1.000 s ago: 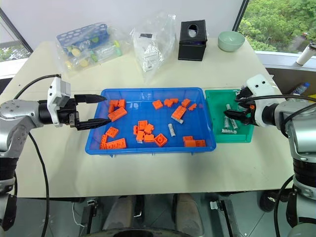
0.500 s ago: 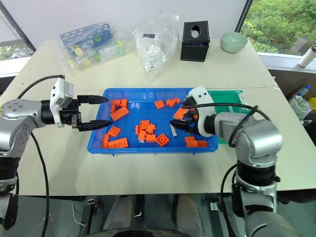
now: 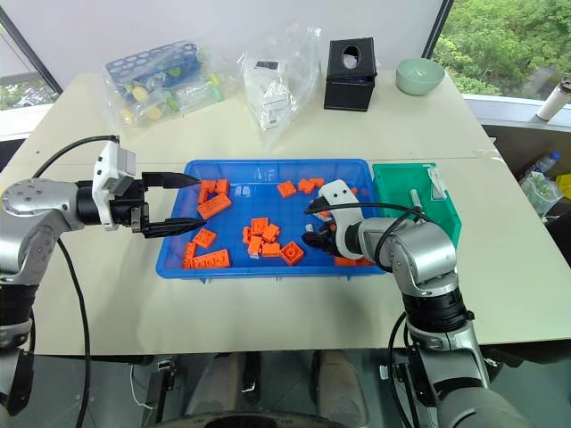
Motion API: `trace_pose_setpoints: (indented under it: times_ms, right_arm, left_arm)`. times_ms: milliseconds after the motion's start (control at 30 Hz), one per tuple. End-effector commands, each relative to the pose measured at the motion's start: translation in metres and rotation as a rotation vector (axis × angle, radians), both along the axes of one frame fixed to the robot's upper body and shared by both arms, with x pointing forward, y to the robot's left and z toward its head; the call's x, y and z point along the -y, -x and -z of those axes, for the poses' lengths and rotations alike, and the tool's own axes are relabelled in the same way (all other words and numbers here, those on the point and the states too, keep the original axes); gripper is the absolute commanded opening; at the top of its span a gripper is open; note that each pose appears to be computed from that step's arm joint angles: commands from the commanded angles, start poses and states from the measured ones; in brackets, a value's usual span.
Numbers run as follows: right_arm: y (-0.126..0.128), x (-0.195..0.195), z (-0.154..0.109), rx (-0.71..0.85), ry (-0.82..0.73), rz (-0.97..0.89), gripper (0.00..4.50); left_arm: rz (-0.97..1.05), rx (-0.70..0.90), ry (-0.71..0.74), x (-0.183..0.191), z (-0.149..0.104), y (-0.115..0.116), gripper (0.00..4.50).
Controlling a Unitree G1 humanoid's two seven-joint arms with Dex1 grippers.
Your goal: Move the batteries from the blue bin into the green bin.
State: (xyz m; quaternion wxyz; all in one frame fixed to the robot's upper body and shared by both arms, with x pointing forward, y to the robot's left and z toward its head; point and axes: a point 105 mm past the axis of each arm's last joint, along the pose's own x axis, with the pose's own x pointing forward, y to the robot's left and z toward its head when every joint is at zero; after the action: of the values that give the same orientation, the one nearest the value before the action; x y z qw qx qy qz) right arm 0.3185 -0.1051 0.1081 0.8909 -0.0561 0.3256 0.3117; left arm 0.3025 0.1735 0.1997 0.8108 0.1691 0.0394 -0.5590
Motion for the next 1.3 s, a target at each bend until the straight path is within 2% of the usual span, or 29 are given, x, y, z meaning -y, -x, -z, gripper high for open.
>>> trace_pose_setpoints:
  times_ms: [33, 67, 200, 300, 433, 500, 600, 733, 767, 833, 933, 1033, 1100, 1200, 1300]
  right_arm:
    - [0.000, 0.005, 0.007, -0.011, 0.020, -0.002, 0.52]
    - [0.000, 0.007, 0.005, -0.007, 0.017, 0.000, 0.07]
    - [0.001, 0.012, -0.021, 0.024, -0.044, -0.014, 0.05]
    - [0.001, 0.020, -0.064, 0.099, -0.131, -0.038, 0.05]
    - [0.002, 0.059, -0.119, 0.199, -0.171, 0.019, 0.05]
    - [0.000, 0.100, -0.134, 0.245, -0.117, 0.149, 0.05]
    - [0.004, 0.142, -0.133, 0.248, -0.029, 0.274, 0.05]
    - [0.008, 0.166, -0.114, 0.211, 0.049, 0.341, 0.05]
    - [0.008, 0.169, -0.110, 0.210, 0.061, 0.356, 1.09]
    - [0.004, 0.171, -0.108, 0.226, 0.084, 0.362, 1.98]
    - [-0.009, 0.158, -0.121, 0.333, 0.138, 0.269, 3.44]
    - [-0.024, 0.128, -0.141, 0.504, 0.245, 0.057, 3.44]
    - [-0.027, 0.101, -0.141, 0.568, 0.290, -0.107, 3.44]
    - [-0.026, 0.066, -0.122, 0.626, 0.382, -0.336, 3.44]
    - [-0.028, 0.053, -0.099, 0.693, 0.541, -0.513, 3.44]
  left_arm:
    - [0.014, 0.048, 0.002, 0.003, -0.013, 0.001, 4.50]
    - [0.016, 0.048, 0.002, 0.003, -0.013, 0.001, 4.50]
    - [0.032, 0.040, 0.010, 0.005, -0.014, 0.003, 4.50]
    - [0.052, 0.037, 0.011, 0.007, -0.014, 0.004, 4.50]
    - [0.090, 0.032, 0.023, 0.012, -0.015, 0.006, 4.50]
    - [0.109, 0.036, 0.034, 0.017, -0.018, 0.006, 4.50]
    - [0.127, 0.043, 0.046, 0.022, -0.019, 0.005, 4.50]
    - [0.141, 0.047, 0.049, 0.026, -0.018, 0.003, 4.50]
    - [0.143, 0.047, 0.049, 0.027, -0.018, 0.002, 4.50]
    - [0.146, 0.049, 0.050, 0.028, -0.018, 0.000, 4.50]
    - [0.148, 0.053, 0.048, 0.029, -0.019, -0.002, 4.50]
    - [0.150, 0.058, 0.043, 0.029, -0.019, -0.004, 4.50]
    - [0.149, 0.065, 0.040, 0.029, -0.020, -0.004, 4.50]
    - [0.137, 0.075, 0.041, 0.028, -0.021, -0.004, 4.50]
    - [0.126, 0.078, 0.042, 0.027, -0.022, -0.001, 4.50]
